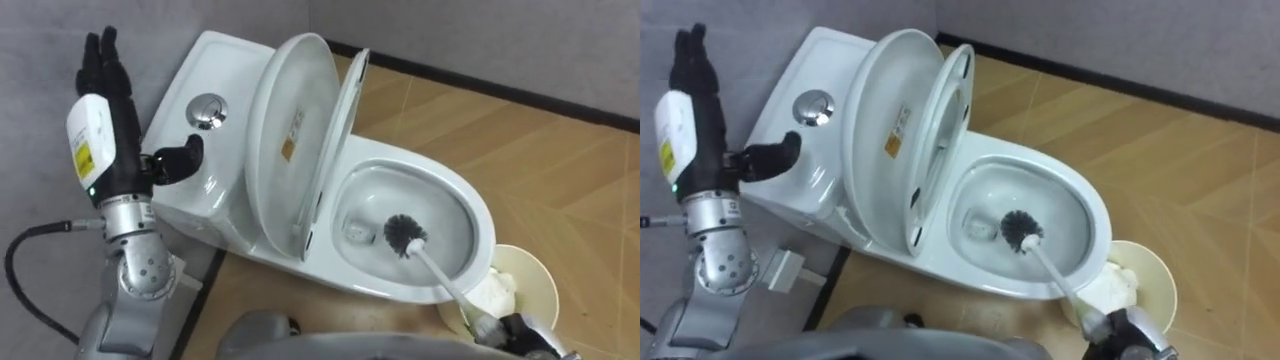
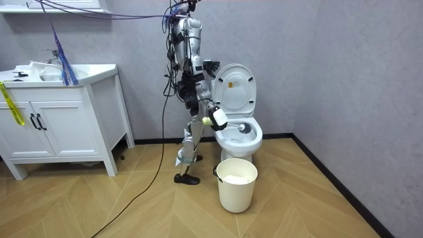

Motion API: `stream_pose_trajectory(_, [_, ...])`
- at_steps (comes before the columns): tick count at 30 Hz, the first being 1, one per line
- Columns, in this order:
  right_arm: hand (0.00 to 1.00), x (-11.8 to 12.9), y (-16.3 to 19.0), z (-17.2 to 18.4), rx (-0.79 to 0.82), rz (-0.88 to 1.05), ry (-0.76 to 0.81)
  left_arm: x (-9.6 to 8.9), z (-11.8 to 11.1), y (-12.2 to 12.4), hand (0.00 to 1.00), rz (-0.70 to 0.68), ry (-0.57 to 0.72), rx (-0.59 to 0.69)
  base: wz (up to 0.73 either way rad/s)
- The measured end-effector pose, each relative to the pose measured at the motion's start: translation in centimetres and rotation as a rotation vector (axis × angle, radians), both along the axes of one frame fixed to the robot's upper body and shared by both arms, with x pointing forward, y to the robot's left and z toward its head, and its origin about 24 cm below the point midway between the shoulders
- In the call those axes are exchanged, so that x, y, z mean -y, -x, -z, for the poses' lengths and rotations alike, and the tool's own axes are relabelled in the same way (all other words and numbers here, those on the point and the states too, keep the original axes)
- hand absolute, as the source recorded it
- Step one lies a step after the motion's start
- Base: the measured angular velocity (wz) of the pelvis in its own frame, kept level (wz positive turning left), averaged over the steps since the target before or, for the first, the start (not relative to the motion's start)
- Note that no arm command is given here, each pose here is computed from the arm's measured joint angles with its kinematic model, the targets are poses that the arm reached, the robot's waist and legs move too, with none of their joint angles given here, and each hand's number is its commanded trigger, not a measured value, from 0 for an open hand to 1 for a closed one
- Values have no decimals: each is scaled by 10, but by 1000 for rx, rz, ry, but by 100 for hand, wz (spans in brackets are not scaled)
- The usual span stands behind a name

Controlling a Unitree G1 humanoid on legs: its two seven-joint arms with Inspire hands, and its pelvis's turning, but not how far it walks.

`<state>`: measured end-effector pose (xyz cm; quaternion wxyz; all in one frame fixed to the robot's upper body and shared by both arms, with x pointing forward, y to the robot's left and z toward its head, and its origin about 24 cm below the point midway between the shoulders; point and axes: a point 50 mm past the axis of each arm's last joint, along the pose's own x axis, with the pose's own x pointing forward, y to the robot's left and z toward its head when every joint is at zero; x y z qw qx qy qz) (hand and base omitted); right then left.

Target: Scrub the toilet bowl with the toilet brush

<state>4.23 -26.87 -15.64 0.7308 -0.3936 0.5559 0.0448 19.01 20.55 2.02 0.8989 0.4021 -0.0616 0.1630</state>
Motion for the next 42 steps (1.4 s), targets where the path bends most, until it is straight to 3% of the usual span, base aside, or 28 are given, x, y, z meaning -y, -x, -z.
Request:
stream_pose_trajectory(4, [100, 1, 3, 0, -27, -18, 12, 8, 3, -1, 0, 52, -8, -18, -16])
stream_pose_trajectory(10, [100, 6, 0, -1, -37, -29, 38, 11, 33, 1, 0, 91, -20, -172, -3])
stream_pose_trajectory(19, [100, 40, -66, -27, 81, -241, 245, 23, 57, -9, 0, 190, -30, -308, -7])
stream_pose_trajectory(24, [100, 65, -123, -63, 203, -402, 440, 32, 44, -33, 0, 291, -72, -226, -6])
stream_pose_trajectory(29, [100, 76, -166, -98, 339, -584, 633, 39, 27, -52, 0, 345, -108, -139, -6])
stream_pose_trajectory(36, [100, 65, -194, -118, 420, -810, 781, 47, 2, -68, 0, 362, -121, -8, -1])
stream_pose_trajectory(42, [100, 55, -212, -131, 481, -883, 853, 47, -8, -68, 0, 383, -151, 46, -1])
